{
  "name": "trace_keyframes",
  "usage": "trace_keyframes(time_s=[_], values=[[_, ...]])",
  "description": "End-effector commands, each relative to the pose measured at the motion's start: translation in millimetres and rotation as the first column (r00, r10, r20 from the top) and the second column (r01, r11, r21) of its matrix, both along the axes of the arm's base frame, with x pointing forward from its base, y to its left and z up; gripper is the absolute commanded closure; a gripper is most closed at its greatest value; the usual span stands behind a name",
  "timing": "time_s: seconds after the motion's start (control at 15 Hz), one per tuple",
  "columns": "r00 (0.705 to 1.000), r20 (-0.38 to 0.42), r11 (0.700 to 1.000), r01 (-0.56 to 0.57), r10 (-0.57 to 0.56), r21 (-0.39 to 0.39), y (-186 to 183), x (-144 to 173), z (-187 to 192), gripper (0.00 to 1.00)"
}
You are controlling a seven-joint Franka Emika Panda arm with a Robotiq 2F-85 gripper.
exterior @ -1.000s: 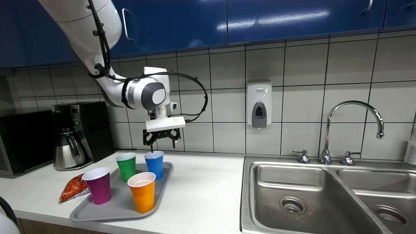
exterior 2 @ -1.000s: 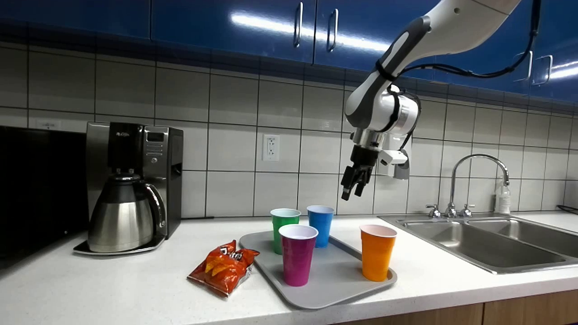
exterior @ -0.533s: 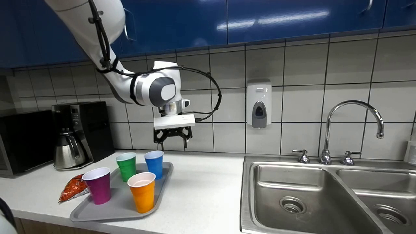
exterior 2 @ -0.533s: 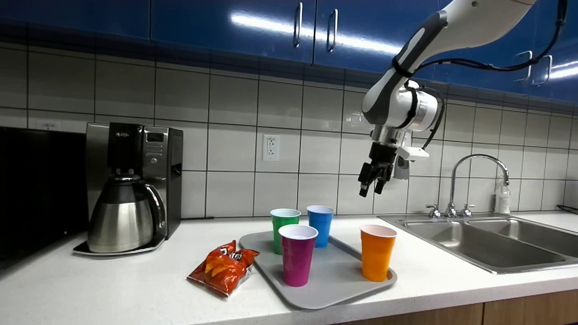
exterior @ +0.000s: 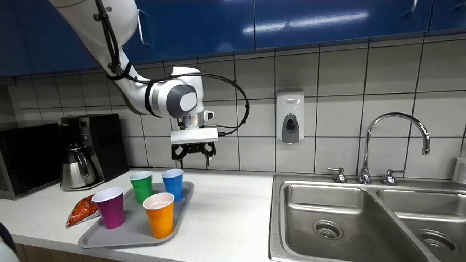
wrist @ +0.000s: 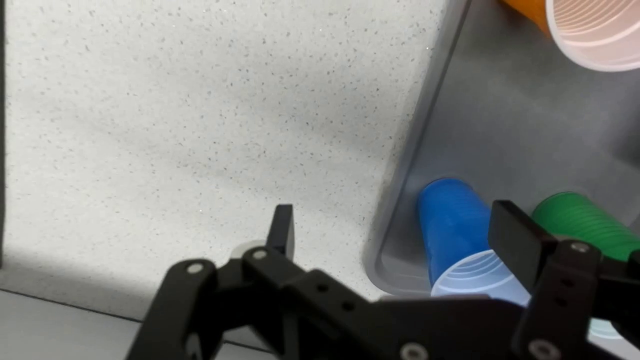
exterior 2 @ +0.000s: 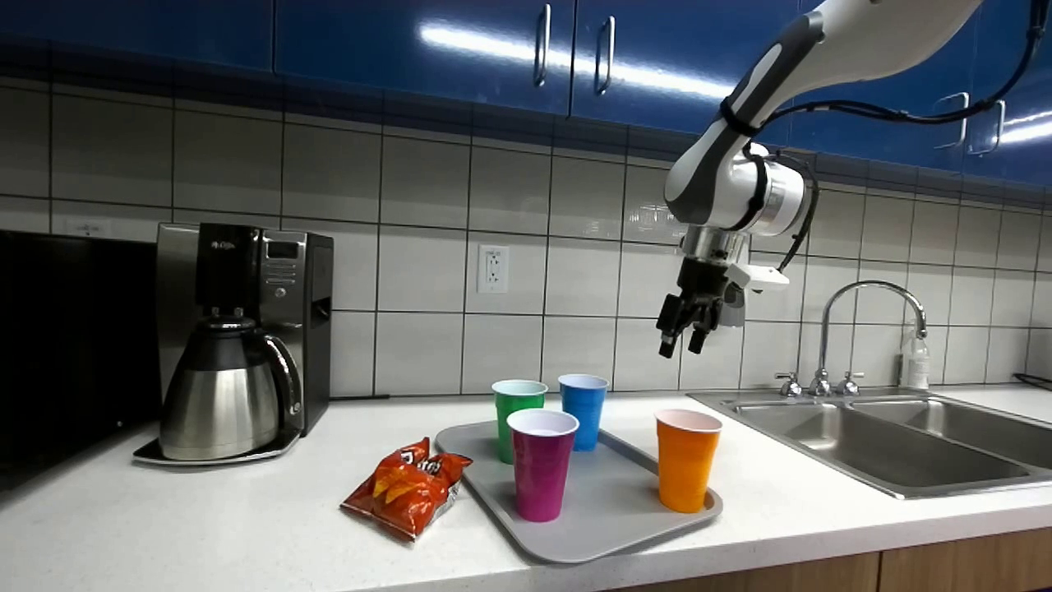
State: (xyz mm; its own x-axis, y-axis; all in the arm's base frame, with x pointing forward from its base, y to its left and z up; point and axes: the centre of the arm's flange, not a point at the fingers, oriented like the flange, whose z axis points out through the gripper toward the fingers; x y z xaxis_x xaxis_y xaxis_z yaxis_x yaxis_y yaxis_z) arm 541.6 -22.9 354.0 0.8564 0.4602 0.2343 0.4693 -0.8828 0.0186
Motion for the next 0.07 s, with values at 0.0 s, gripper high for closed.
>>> trace_keyframes(time_s=[0.0], values=[[1.0, 0.0, 1.0, 0.0, 0.0, 0.0, 0.0, 0.0, 0.0, 0.0]])
